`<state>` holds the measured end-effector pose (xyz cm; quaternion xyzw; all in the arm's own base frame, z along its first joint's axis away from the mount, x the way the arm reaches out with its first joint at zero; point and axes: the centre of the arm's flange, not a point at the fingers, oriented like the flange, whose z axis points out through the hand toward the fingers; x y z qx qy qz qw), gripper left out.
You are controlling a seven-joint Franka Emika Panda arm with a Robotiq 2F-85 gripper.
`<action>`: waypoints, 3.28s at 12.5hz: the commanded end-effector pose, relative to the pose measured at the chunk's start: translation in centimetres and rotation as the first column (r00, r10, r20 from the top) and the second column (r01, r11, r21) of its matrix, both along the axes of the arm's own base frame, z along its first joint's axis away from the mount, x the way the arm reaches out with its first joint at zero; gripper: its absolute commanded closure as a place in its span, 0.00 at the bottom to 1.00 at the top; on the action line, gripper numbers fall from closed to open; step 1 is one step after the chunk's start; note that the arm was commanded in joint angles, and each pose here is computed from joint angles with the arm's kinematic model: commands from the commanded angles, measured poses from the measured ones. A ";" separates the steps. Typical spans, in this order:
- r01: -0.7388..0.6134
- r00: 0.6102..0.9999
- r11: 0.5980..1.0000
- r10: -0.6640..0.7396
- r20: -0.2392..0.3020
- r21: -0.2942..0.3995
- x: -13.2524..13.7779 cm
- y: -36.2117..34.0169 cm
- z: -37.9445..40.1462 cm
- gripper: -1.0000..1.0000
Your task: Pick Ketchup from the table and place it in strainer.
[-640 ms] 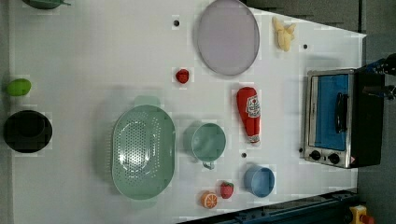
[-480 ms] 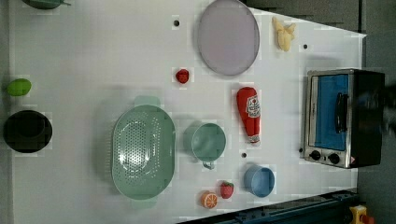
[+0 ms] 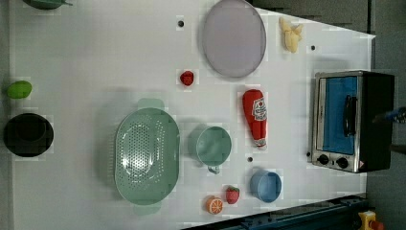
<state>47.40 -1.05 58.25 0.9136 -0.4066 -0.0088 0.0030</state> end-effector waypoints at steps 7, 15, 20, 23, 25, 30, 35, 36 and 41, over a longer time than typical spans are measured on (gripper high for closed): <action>-0.727 0.681 0.681 0.732 -0.031 0.088 4.8 0.0 -18.9 0.00; -0.854 0.520 0.519 0.854 0.030 0.030 4.7 1.9 -32.8 0.00; -0.848 0.530 0.529 0.847 0.035 0.036 3.2 1.6 -39.6 0.00; -0.848 0.530 0.530 0.846 0.051 0.020 2.9 1.7 -42.0 0.04; -0.846 0.533 0.532 0.845 0.050 0.022 2.8 1.7 -42.2 0.28; -0.839 0.538 0.543 0.839 0.083 -0.048 4.2 1.6 -35.6 0.42; -0.849 0.529 0.529 0.848 0.021 0.006 3.5 4.2 -22.4 0.42; -0.835 0.549 0.549 0.836 -0.002 0.029 3.1 5.2 -20.2 0.42; -0.820 0.573 0.573 0.820 0.008 -0.015 2.6 14.1 -13.8 0.42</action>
